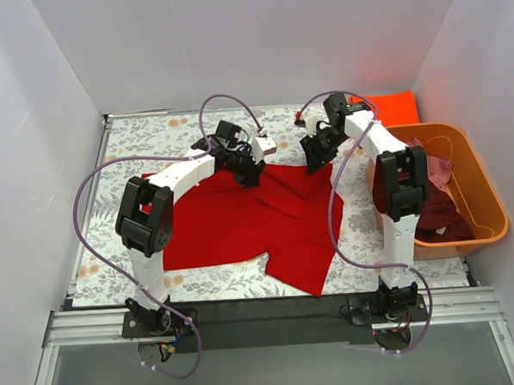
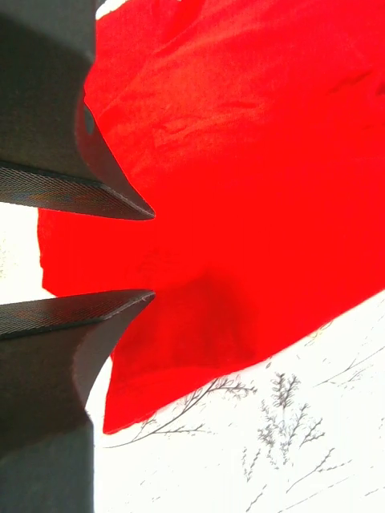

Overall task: Fold and stack the t-shirts
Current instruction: Fold the tshirt

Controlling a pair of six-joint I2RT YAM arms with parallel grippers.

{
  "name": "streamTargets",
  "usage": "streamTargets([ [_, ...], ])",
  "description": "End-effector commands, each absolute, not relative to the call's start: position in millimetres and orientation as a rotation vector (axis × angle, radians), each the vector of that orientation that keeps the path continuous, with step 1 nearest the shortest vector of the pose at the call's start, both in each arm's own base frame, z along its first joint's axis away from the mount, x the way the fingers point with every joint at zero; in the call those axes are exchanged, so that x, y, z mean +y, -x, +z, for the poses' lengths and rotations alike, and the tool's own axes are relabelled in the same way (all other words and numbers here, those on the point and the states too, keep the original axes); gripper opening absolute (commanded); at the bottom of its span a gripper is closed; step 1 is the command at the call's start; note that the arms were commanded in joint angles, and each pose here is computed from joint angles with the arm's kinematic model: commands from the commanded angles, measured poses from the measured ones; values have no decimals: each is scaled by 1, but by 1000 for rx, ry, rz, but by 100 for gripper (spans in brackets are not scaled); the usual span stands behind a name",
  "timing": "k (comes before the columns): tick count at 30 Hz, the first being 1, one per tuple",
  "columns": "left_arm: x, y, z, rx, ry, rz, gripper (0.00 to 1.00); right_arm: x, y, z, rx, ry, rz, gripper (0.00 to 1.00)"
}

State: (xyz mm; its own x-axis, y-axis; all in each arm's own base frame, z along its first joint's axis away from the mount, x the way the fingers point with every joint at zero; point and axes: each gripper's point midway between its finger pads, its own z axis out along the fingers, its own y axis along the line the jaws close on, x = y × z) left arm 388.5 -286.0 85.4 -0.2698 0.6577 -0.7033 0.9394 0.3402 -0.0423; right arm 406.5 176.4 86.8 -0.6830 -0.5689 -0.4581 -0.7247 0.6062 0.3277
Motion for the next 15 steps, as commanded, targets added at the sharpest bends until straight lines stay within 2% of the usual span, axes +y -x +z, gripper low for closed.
streamTargets([
  [1, -283, -404, 117, 1971, -1305, -643, 32, 169, -408, 92, 2547, 1031, 629, 47],
  [7, -260, -425, 130, 2040, -1161, -638, 32, 150, -411, 93, 2648, 824, 601, 46],
  [12, -226, -438, 133, 2118, -983, -573, 33, 157, -384, 80, 2712, 633, 764, 47],
  [15, -203, -446, 131, 2166, -888, -564, 33, 164, -384, 77, 2685, 577, 811, 49],
])
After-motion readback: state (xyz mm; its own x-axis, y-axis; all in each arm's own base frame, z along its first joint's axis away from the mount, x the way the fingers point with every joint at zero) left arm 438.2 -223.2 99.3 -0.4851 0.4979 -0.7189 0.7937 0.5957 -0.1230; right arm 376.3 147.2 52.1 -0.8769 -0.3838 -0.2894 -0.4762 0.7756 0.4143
